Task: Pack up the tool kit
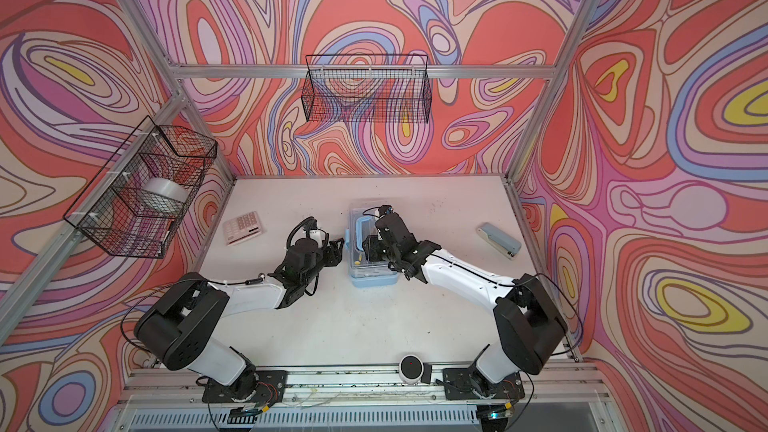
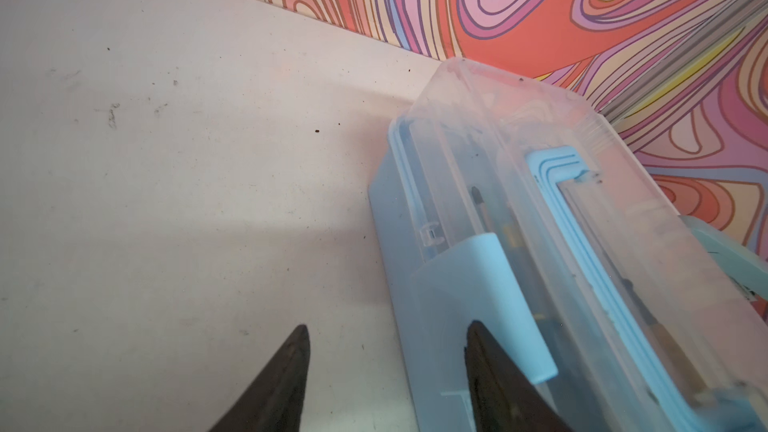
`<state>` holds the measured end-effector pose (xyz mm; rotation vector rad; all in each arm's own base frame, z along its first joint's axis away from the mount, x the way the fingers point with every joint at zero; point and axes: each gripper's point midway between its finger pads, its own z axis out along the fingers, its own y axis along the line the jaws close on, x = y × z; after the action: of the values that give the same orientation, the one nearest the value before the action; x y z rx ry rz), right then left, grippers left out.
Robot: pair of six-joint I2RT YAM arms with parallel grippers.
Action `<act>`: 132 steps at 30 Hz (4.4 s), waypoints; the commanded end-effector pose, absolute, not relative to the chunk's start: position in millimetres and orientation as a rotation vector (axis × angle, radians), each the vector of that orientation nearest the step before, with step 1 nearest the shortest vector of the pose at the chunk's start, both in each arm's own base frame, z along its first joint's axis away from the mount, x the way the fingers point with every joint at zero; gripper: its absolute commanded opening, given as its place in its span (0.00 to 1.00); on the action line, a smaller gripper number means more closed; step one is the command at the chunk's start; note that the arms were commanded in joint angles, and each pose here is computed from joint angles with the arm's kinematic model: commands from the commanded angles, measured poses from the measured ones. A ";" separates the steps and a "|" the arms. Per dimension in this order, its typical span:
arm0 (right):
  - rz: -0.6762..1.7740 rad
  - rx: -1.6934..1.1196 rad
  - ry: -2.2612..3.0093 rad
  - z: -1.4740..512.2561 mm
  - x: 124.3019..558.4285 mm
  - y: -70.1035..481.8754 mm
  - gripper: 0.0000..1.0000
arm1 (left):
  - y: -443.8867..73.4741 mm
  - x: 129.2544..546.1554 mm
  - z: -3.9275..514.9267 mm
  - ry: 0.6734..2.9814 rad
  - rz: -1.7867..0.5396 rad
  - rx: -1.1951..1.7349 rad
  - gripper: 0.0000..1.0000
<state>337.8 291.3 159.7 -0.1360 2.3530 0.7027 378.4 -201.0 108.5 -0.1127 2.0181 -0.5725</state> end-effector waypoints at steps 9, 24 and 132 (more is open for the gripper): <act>0.703 -0.133 2.392 144.7 339.8 294.8 0.41 | -223.0 374.4 134.0 1.988 -0.859 -0.163 0.52; 0.697 -0.136 2.419 133.7 340.7 296.0 0.39 | -234.8 379.7 122.9 2.030 -0.916 -0.147 0.28; 1.411 -0.024 2.274 83.5 327.2 275.0 0.66 | -282.0 345.9 51.9 2.110 -1.398 -0.209 0.33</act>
<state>393.7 230.2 125.8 0.1003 2.0166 1.2063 394.5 -236.6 88.9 -0.3860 1.8577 -1.3203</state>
